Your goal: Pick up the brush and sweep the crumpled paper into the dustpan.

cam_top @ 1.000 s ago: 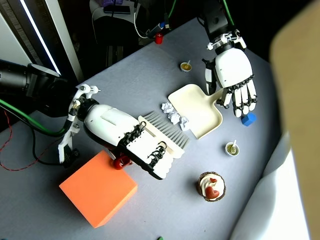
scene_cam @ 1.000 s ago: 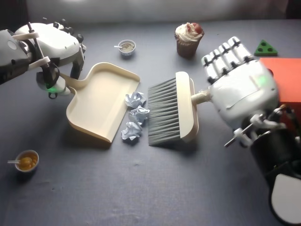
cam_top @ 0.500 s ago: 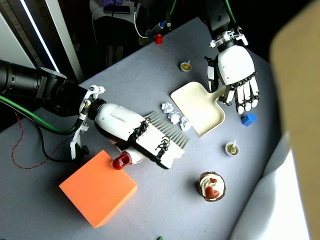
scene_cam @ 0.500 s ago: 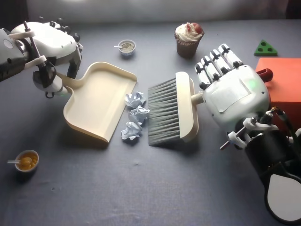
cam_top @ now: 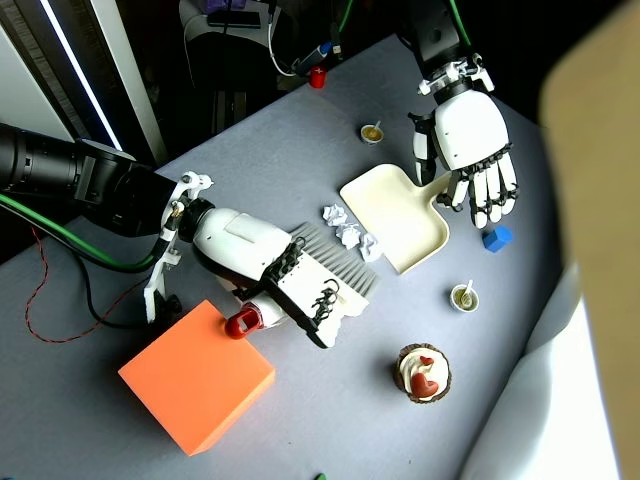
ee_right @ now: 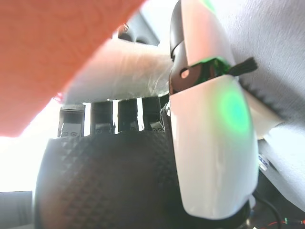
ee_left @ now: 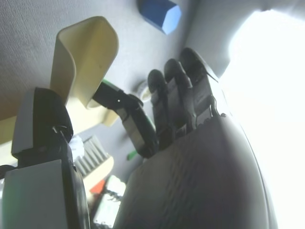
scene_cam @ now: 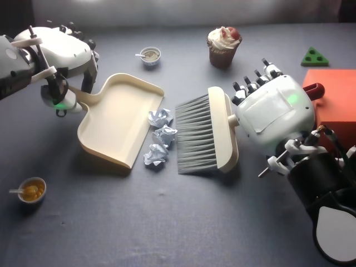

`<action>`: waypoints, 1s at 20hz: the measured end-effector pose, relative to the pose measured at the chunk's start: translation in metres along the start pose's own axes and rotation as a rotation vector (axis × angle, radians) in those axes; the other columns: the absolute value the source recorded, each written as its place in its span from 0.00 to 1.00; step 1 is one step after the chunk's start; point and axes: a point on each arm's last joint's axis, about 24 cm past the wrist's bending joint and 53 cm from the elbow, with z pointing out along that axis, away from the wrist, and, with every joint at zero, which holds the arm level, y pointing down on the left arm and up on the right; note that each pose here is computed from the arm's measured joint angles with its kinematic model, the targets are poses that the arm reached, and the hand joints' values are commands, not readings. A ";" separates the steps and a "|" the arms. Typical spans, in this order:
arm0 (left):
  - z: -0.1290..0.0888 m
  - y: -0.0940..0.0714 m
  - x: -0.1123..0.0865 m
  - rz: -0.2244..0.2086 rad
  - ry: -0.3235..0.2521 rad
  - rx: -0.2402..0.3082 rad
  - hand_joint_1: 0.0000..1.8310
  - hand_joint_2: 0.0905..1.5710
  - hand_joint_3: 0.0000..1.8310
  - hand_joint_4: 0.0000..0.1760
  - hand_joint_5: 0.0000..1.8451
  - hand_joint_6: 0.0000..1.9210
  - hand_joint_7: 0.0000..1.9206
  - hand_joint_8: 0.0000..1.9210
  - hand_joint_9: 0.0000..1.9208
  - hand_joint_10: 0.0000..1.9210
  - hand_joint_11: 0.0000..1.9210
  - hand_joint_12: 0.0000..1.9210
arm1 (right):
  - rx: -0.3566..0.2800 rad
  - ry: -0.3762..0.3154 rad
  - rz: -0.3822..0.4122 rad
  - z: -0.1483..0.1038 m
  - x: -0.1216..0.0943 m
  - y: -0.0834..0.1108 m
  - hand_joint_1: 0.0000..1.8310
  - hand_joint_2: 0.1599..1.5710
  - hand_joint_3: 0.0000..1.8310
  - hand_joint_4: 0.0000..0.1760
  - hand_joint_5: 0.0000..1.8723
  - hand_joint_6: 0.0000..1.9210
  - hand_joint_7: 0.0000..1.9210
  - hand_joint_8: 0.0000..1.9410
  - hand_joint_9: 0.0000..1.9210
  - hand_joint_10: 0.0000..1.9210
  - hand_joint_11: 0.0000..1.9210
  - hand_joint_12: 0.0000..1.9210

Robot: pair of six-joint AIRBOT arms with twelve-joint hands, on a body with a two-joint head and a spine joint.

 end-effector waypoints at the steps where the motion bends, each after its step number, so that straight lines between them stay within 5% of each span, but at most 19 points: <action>1: -0.002 0.001 0.001 -0.004 -0.002 -0.002 0.61 0.69 0.00 0.00 0.54 0.49 0.19 0.00 0.13 0.00 0.02 0.27 | 0.001 -0.001 -0.002 0.000 0.000 -0.001 0.71 0.66 0.00 0.00 0.48 0.87 0.44 0.82 0.41 0.87 0.33 0.90; 2: -0.002 0.003 0.001 -0.003 -0.004 -0.008 0.62 0.69 0.00 0.00 0.55 0.48 0.20 0.00 0.14 0.00 0.01 0.27 | -0.001 -0.005 -0.006 0.000 -0.002 -0.002 0.81 0.70 0.00 0.86 0.52 0.99 0.47 0.99 0.47 0.99 0.45 1.00; 3: -0.003 0.005 0.001 -0.003 -0.006 -0.011 0.60 0.69 0.00 0.00 0.54 0.49 0.20 0.00 0.13 0.00 0.01 0.27 | -0.005 -0.008 -0.009 0.000 -0.002 -0.001 0.87 0.70 0.00 0.97 0.54 1.00 0.50 1.00 0.50 1.00 0.53 1.00; 13: -0.004 0.007 -0.001 -0.003 -0.018 -0.020 0.59 0.69 0.00 0.00 0.53 0.51 0.19 0.00 0.12 0.00 0.00 0.24 | -0.070 -0.018 -0.088 0.002 -0.006 0.007 0.91 0.70 0.00 1.00 0.55 1.00 0.54 1.00 0.57 1.00 0.59 1.00; 14: -0.004 0.007 -0.002 -0.002 -0.019 -0.021 0.58 0.69 0.00 0.21 0.53 0.51 0.19 0.00 0.13 0.00 0.01 0.25 | -0.080 -0.020 -0.121 0.003 -0.009 0.008 0.91 0.71 0.00 1.00 0.53 1.00 0.53 1.00 0.55 1.00 0.58 1.00; 15: -0.004 0.007 -0.002 -0.003 -0.019 -0.021 0.58 0.70 0.00 0.26 0.52 0.52 0.19 0.00 0.13 0.00 0.01 0.24 | -0.082 -0.012 -0.140 0.005 -0.010 0.008 0.91 0.70 0.00 1.00 0.53 1.00 0.53 1.00 0.54 1.00 0.58 1.00; 16: -0.004 0.007 -0.002 -0.002 -0.020 -0.021 0.60 0.69 0.00 0.00 0.53 0.50 0.20 0.00 0.14 0.00 0.02 0.24 | -0.071 -0.008 -0.142 0.007 -0.014 0.006 0.90 0.70 0.00 1.00 0.53 1.00 0.53 1.00 0.55 1.00 0.58 1.00; 20: -0.004 0.008 -0.002 -0.003 -0.022 -0.023 0.60 0.69 0.00 0.00 0.53 0.51 0.18 0.00 0.12 0.00 0.01 0.24 | -0.030 0.017 -0.100 0.010 -0.032 -0.010 0.89 0.70 0.00 1.00 0.52 1.00 0.51 1.00 0.54 1.00 0.56 1.00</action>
